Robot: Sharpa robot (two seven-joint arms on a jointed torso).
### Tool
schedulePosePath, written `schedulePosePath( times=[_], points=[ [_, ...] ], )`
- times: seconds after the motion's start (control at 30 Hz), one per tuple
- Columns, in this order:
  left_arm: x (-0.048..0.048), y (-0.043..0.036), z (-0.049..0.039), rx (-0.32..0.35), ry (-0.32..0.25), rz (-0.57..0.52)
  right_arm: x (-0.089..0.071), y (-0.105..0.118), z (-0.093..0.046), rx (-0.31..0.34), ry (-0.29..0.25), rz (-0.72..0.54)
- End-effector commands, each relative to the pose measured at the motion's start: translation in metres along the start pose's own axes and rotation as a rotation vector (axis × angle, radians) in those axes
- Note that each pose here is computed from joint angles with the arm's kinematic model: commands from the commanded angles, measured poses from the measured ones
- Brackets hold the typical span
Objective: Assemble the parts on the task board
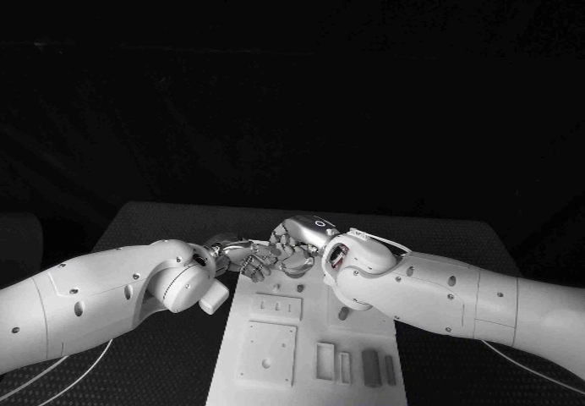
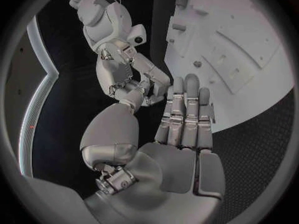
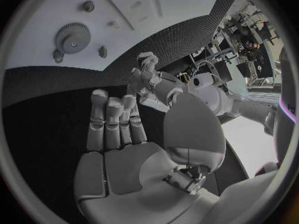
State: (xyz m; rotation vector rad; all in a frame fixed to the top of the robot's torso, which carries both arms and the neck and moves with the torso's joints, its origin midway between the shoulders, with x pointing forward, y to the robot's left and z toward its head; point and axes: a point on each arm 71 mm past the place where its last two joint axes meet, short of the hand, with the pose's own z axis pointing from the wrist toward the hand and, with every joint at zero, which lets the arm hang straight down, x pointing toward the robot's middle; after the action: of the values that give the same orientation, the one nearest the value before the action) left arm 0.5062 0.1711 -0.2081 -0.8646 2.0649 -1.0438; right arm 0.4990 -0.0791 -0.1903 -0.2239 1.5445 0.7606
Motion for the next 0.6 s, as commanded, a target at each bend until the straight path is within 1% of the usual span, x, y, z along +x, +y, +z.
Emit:
schedulePosePath(
  times=[0.03, 0.6],
  points=[
    [0.0043, -0.0022, 0.0004, 0.004, 0.027, 0.018, 0.0011, 0.0025, 0.0005, -0.015, 0.006, -0.005],
    [0.0045, -0.0034, 0.0012, 0.012, 0.020, 0.024, 0.0041, 0.0047, 0.0019, -0.018, 0.017, -0.001]
  ],
)
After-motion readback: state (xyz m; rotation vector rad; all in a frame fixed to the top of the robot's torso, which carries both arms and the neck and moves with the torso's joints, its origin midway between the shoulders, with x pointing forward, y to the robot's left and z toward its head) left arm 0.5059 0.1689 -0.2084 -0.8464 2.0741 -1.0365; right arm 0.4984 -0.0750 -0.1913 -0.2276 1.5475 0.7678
